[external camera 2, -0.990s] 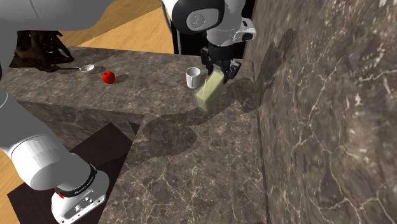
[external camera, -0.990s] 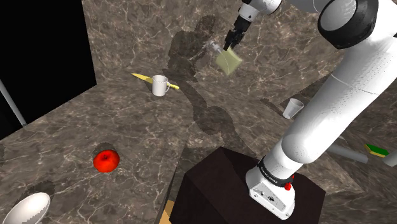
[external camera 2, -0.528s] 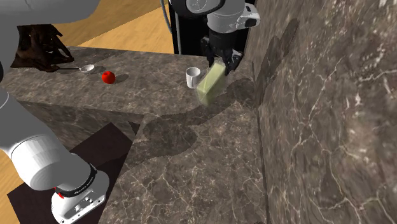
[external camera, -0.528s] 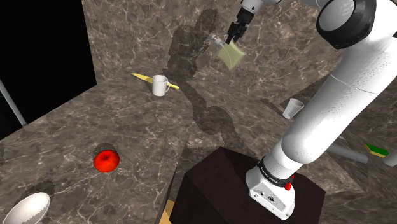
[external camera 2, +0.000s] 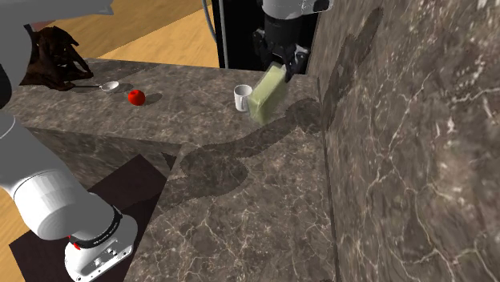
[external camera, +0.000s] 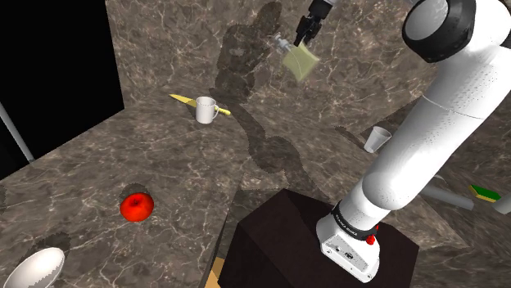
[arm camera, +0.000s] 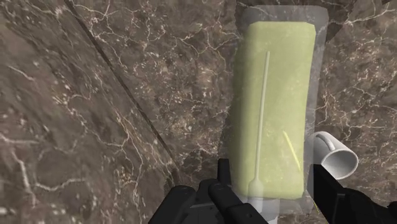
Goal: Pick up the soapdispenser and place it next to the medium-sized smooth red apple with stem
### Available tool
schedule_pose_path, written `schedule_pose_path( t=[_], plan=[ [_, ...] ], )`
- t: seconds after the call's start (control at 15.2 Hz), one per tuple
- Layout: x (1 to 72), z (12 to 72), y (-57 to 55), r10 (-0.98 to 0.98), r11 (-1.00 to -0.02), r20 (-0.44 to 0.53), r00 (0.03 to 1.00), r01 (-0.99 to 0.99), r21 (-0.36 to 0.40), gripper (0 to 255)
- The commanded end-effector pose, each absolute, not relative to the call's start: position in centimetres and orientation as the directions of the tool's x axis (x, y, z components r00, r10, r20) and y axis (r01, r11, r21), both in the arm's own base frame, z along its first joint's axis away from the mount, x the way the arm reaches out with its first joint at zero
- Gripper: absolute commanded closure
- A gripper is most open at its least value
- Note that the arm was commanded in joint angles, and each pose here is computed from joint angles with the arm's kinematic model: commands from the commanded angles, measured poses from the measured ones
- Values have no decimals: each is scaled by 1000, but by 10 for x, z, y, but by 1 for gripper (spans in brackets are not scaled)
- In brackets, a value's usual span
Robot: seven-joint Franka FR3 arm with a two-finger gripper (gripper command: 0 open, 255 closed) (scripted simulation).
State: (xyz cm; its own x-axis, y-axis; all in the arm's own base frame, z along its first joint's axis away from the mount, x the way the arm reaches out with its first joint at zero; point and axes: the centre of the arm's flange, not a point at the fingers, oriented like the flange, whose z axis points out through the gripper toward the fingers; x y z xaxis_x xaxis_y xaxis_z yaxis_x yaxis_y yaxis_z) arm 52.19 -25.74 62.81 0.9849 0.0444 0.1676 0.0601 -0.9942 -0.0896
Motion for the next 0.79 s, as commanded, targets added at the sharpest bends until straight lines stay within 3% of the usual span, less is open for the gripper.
schedule_pose_path(
  t=[0.0, 0.73],
  plan=[
    [520, 629, -245, 44, -994, 168, 985, 60, -90, 255],
    [507, 601, -103, 44, -994, 168, 985, 60, -90, 255]
  ],
)
